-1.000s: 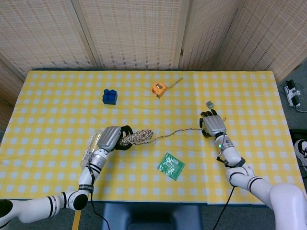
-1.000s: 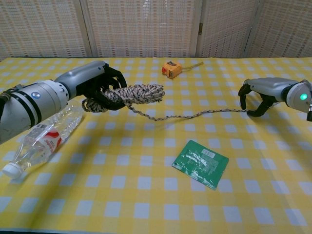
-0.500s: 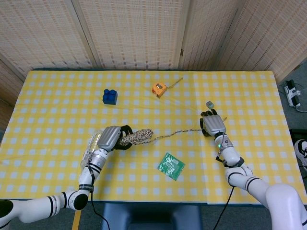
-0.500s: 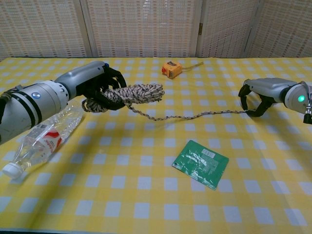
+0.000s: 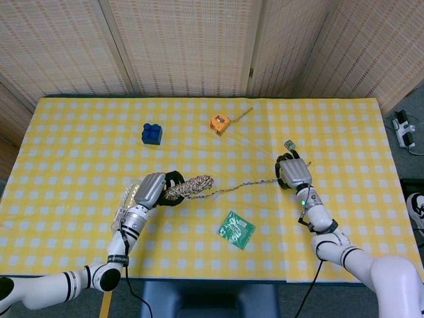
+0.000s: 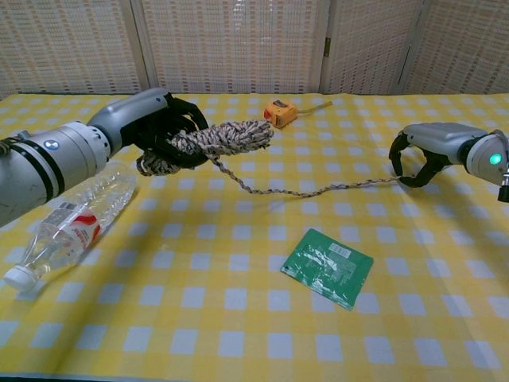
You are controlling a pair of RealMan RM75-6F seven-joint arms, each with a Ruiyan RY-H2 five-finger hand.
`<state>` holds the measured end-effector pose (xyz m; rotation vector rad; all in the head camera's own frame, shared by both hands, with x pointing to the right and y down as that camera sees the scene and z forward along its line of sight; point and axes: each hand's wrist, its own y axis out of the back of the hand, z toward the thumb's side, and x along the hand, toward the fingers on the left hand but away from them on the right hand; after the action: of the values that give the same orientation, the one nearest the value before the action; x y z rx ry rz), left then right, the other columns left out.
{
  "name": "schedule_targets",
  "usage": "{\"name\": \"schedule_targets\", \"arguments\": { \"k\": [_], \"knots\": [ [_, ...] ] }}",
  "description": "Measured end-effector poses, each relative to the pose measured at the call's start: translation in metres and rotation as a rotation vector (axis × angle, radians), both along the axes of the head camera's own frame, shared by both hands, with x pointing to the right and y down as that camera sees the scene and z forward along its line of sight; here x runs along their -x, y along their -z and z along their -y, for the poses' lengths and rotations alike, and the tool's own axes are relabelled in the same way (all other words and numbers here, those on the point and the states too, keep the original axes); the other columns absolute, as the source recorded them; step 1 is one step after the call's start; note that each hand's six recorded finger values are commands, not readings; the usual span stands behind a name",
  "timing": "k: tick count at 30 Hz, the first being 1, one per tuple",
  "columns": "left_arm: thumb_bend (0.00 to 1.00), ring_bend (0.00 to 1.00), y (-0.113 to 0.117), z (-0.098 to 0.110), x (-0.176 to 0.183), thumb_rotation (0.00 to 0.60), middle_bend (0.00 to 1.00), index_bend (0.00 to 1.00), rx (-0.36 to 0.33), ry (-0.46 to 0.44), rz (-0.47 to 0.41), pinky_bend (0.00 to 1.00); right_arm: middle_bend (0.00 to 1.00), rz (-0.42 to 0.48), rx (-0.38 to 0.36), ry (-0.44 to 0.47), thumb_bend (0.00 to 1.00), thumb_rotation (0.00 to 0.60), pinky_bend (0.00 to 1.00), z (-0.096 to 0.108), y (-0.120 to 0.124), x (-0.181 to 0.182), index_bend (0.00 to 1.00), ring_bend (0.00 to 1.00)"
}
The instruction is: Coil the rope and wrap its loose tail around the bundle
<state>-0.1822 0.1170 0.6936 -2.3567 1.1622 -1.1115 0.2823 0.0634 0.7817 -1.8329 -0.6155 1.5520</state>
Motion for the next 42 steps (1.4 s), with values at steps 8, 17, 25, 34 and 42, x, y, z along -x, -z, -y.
{"name": "schedule_targets", "arguments": {
  "k": [8, 17, 25, 34, 42],
  "knots": [
    [0.63, 0.69, 0.017, 0.002, -0.016, 0.600, 0.71, 0.73, 0.019, -0.030, -0.137, 0.77, 0.33, 0.168, -0.066, -0.025, 0.43, 0.600, 0.07, 0.003, 0.036, 0.034, 0.67, 0.24],
    [0.63, 0.69, 0.031, -0.007, -0.044, 0.600, 0.71, 0.73, -0.006, -0.171, -0.161, 0.77, 0.41, 0.371, -0.095, -0.064, 0.43, 0.600, 0.12, 0.012, 0.088, 0.099, 0.67, 0.34],
    [0.63, 0.69, 0.026, -0.010, -0.060, 0.600, 0.71, 0.73, -0.057, -0.270, -0.036, 0.77, 0.47, 0.533, -0.130, -0.101, 0.43, 0.600, 0.17, 0.024, 0.134, 0.146, 0.66, 0.40],
    [0.63, 0.69, 0.006, -0.009, -0.073, 0.600, 0.71, 0.72, -0.006, -0.256, 0.078, 0.77, 0.49, 0.660, -0.156, -0.113, 0.43, 0.600, 0.18, 0.022, 0.173, 0.173, 0.67, 0.41],
    [0.63, 0.70, -0.002, 0.004, -0.070, 0.600, 0.72, 0.72, 0.015, -0.118, 0.137, 0.77, 0.49, 0.741, -0.213, -0.162, 0.43, 0.600, 0.19, 0.023, 0.201, 0.155, 0.68, 0.42]
  ]
}}
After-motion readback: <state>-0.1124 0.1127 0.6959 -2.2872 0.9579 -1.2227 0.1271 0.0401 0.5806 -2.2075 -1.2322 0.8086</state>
